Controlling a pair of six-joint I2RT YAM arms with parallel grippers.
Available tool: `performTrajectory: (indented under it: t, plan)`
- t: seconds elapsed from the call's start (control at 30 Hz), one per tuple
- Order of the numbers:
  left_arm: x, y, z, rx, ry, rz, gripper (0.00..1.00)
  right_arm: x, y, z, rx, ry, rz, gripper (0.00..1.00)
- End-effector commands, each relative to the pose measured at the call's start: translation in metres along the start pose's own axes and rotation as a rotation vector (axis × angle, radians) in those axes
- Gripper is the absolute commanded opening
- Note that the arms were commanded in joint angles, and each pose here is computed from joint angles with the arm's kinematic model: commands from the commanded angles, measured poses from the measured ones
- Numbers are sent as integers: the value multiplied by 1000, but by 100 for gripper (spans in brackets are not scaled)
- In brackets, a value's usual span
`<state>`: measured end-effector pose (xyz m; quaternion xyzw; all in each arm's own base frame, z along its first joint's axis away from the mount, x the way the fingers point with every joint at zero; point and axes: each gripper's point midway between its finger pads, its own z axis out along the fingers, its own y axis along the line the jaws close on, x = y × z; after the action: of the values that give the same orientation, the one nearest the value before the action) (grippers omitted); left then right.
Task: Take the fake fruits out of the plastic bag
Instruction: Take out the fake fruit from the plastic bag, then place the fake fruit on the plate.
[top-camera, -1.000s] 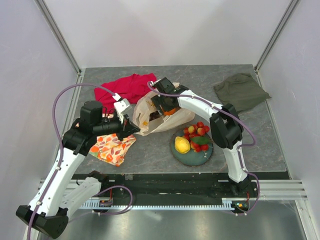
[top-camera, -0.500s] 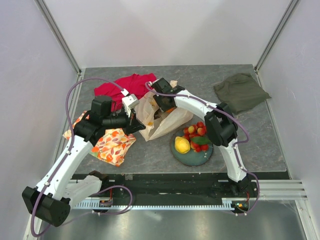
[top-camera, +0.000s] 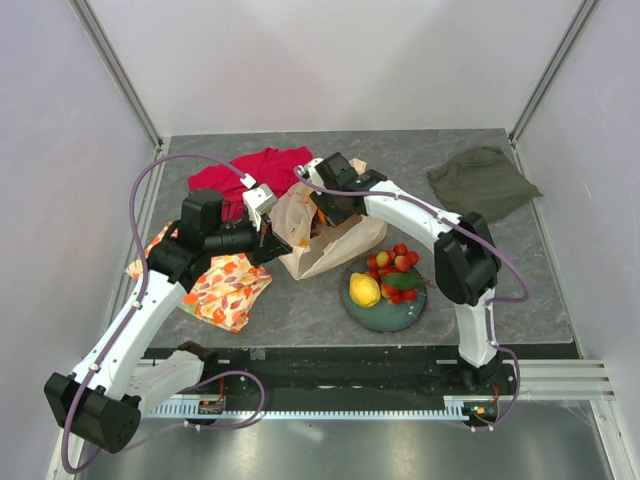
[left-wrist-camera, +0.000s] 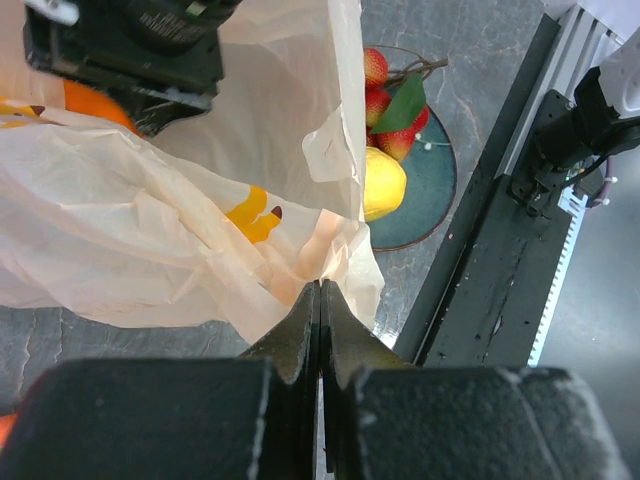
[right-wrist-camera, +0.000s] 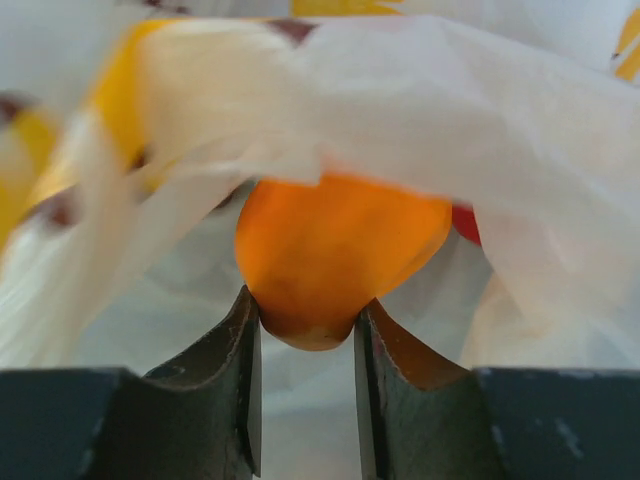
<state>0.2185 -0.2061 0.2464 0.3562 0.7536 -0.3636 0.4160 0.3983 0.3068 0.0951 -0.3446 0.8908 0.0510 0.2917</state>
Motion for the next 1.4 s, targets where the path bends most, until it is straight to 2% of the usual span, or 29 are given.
performTrajectory:
  t: [0.0, 0.13, 0.23, 0.4, 0.47, 0.57, 0.63, 0.67, 0.73, 0.77, 0.83, 1.0, 1.13, 1.37]
  plan:
    - [-22, 2, -5, -33, -66, 49, 2, -24, 7, -58, -71, -120, -74, 0]
    - [-23, 6, -3, -46, -73, 57, 2, -18, 15, -80, -124, -137, -107, 0]
    - [-30, 12, -3, -75, -91, 65, 2, -7, 34, -102, -252, -162, -211, 0]
    - [-37, 31, 4, -141, -88, 54, 2, -24, 46, -173, -343, -370, -381, 0]
    - [-40, 36, 6, -159, -85, 54, 2, -30, 43, -201, -325, -443, -458, 0]
    - [-45, 44, 7, -195, -83, 59, 2, -12, 42, -232, -340, -452, -614, 0]
    - [-47, 50, 8, -210, -81, 58, 2, 26, 43, -235, -379, -363, -703, 0]
    - [-49, 52, 8, -217, -85, 57, 2, 40, 40, -241, -375, -351, -806, 0]
    - [-50, 57, 10, -228, -92, 36, 2, 95, 40, -232, -443, -200, -884, 0]
    - [-50, 60, 10, -233, -93, 24, 2, 109, 39, -235, -454, -187, -965, 0]
    - [-54, 68, 9, -252, -107, -20, 2, 149, 41, -225, -515, -100, -1002, 0]
    - [-56, 78, 5, -277, -105, -41, 2, 173, 48, -204, -563, -58, -1130, 0]
    - [-56, 81, 2, -292, -105, -44, 2, 184, 60, -180, -634, 64, -1135, 0]
    - [-42, 82, 1, -295, -59, -67, 2, 194, 73, -169, -633, 111, -1208, 0]
